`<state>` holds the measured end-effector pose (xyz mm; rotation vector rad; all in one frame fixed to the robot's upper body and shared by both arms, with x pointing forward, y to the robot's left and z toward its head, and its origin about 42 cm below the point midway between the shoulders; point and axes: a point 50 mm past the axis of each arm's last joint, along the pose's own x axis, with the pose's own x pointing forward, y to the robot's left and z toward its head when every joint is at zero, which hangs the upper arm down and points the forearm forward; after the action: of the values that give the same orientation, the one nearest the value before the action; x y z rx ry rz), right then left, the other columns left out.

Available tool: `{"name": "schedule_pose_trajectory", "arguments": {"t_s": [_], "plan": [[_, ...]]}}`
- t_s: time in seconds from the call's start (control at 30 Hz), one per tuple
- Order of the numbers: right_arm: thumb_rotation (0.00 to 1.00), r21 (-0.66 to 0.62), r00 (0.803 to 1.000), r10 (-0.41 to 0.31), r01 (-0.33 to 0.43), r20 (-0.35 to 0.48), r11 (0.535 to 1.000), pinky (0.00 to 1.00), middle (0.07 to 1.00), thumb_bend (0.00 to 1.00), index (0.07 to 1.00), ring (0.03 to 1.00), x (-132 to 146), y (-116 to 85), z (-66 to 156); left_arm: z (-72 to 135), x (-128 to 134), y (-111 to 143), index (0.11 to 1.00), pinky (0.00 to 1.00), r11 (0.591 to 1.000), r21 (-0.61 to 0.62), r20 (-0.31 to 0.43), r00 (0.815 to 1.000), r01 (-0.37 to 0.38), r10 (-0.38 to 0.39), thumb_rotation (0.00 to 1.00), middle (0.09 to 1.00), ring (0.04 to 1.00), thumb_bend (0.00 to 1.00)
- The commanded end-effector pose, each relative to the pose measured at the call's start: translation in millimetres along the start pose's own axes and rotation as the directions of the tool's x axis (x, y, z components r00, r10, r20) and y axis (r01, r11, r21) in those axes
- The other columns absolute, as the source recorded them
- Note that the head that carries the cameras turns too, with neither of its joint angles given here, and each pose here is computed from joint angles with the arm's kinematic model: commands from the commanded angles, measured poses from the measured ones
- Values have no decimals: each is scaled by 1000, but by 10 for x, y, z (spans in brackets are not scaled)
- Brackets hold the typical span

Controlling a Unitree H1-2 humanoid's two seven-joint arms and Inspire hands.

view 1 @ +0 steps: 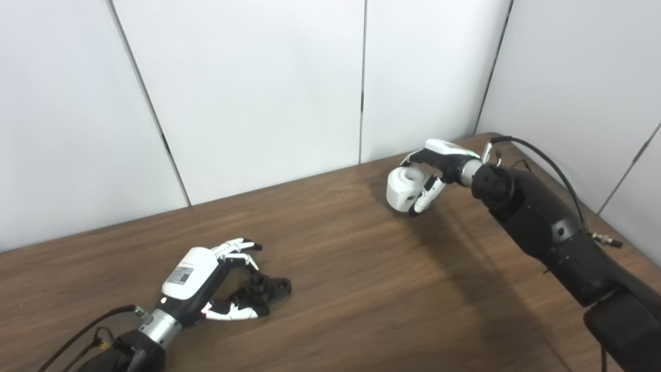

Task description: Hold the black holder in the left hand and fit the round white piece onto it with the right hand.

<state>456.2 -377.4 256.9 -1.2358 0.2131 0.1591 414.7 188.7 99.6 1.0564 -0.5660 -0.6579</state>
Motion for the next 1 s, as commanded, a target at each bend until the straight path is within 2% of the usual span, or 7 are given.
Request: {"name": "schedule_pose_trajectory", "arguments": {"t_s": [0.0, 0.2, 0.3, 0.33, 0.43, 0.57, 0.97], "plan": [[135, -13, 993, -108, 109, 48, 994, 887, 888, 806, 699, 910, -6, -282, 75, -209, -720, -492, 489, 718, 965, 5, -115, 959, 263, -261, 72, 825, 868, 523], [105, -38, 975, -202, 206, 90, 978, 818, 821, 787, 625, 849, -11, -289, 59, -216, -727, -492, 489, 723, 964, 11, -116, 958, 267, -264, 73, 826, 868, 522], [96, -10, 962, -251, 253, 107, 967, 774, 797, 769, 596, 820, -11, -292, 46, -219, -732, -488, 489, 722, 963, 8, -117, 957, 269, -267, 72, 826, 869, 523], [124, 6, 957, -268, 269, 109, 963, 766, 787, 585, 519, 808, -13, -290, 42, -219, -733, -485, 489, 725, 963, 7, -117, 956, 270, -268, 72, 827, 871, 523], [132, 34, 944, -310, 308, 110, 951, 772, 775, 533, 495, 805, -22, -282, 37, -223, -739, -483, 489, 722, 963, 10, -117, 956, 271, -268, 72, 827, 872, 523], [130, 16, 924, -364, 365, 116, 931, 752, 730, 519, 485, 778, -43, -270, 33, -228, -744, -475, 489, 713, 962, 13, -117, 956, 271, -268, 73, 827, 869, 523], [129, 34, 912, -390, 389, 129, 921, 738, 710, 519, 484, 762, -69, -258, -20, -230, -738, -478, 489, 716, 961, 18, -116, 956, 275, -271, 72, 824, 868, 523]]}}
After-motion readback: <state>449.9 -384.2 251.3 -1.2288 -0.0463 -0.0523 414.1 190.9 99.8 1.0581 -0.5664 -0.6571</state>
